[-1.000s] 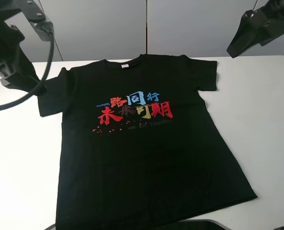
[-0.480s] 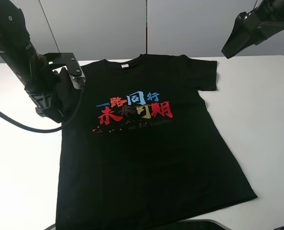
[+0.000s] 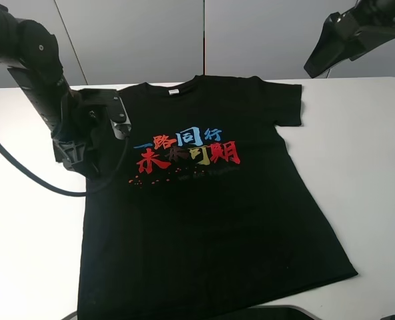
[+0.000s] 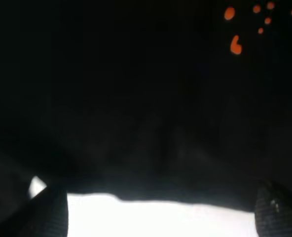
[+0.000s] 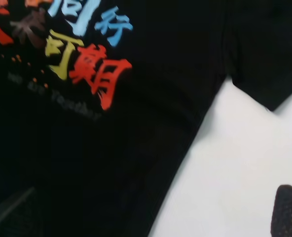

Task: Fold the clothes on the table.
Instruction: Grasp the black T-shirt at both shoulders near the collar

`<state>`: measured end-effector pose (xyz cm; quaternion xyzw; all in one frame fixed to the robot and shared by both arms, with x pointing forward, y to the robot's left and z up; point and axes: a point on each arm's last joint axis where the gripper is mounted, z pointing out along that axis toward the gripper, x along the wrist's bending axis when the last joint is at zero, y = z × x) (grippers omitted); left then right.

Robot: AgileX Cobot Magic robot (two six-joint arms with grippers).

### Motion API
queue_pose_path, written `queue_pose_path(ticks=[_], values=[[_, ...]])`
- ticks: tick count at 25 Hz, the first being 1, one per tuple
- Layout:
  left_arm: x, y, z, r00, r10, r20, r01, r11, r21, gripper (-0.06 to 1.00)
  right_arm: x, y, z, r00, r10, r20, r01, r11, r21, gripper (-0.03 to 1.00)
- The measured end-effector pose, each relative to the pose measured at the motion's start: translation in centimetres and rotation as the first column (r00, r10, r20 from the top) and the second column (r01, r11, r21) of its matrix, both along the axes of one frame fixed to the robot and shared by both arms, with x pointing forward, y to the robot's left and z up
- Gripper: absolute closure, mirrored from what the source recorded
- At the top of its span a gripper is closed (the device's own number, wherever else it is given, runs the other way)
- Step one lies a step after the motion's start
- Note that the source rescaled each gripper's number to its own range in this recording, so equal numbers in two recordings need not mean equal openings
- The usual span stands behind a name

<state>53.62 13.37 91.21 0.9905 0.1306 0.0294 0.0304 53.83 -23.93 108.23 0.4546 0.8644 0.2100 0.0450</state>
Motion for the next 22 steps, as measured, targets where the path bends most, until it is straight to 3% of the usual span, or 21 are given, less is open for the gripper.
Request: queue_pose_path(ticks=[7, 19, 22], values=[[0.1, -0.2, -2.5, 0.999, -0.024, -0.036, 0.026, 0.998, 0.055, -0.04, 0.0, 0.1, 0.1, 1.0, -0.004, 0.0, 0.004, 1.0, 0.019, -0.03], [0.7, -0.5, -4.5, 0.999, -0.033, -0.02, 0.034, 0.998, 0.055, -0.04, 0.0, 0.1, 0.0, 1.0, -0.002, -0.004, 0.002, 1.0, 0.019, -0.03], [0.8, -0.5, -4.6, 0.999, -0.031, -0.022, 0.032, 0.998, 0.057, -0.04, 0.1, 0.2, -0.6, 0.999, 0.011, -0.045, -0.011, 1.0, 0.015, -0.03]])
